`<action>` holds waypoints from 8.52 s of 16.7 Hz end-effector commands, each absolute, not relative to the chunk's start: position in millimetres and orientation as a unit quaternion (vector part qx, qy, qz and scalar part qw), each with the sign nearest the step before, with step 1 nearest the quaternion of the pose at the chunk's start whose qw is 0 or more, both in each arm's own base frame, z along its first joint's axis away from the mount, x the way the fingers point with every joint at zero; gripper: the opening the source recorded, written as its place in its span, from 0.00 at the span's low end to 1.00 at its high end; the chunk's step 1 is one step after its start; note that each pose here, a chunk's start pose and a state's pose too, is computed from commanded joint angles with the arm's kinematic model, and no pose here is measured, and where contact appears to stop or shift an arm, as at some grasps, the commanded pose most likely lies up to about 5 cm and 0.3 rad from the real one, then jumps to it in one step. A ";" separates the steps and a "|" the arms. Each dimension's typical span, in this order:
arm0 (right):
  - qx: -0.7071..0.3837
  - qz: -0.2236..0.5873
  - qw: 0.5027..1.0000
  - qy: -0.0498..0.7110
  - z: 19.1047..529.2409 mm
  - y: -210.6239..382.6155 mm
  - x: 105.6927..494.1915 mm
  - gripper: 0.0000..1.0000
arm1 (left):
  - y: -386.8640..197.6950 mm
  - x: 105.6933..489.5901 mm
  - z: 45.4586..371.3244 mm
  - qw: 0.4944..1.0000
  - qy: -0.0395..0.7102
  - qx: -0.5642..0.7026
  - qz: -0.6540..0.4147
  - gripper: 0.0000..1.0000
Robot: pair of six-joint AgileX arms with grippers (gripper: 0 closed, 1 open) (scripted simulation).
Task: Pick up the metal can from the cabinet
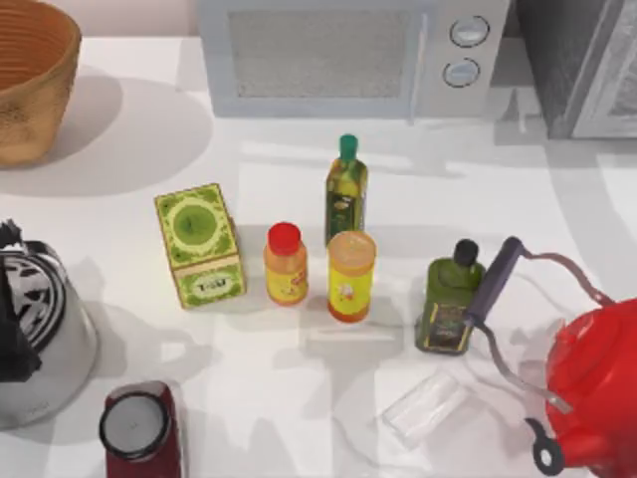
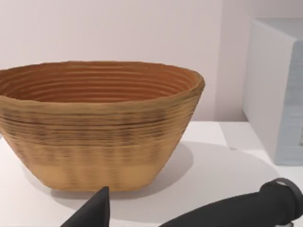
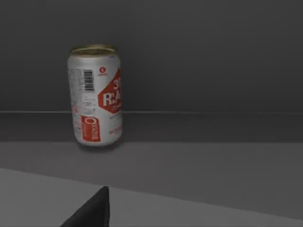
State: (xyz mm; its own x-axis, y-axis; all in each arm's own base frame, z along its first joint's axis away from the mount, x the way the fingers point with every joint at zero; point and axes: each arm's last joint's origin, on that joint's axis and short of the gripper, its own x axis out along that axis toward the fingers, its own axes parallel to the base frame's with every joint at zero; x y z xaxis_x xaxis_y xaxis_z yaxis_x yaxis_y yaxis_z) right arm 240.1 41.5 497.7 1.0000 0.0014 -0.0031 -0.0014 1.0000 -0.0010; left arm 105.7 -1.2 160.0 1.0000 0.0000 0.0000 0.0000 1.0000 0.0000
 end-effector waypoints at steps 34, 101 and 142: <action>0.000 -0.005 1.000 -0.005 483.9 111.2 392.3 1.00 | -1.2 105.7 160.0 1.000 0.000 0.000 0.000 1.00; -0.001 -0.003 0.999 0.035 216.4 5.5 110.1 0.00 | -1.2 105.7 160.0 1.000 0.000 0.000 0.000 1.00; -0.007 0.352 0.936 -0.010 75.2 -25.9 347.6 0.00 | -1.2 105.7 160.0 1.000 0.000 0.000 0.000 1.00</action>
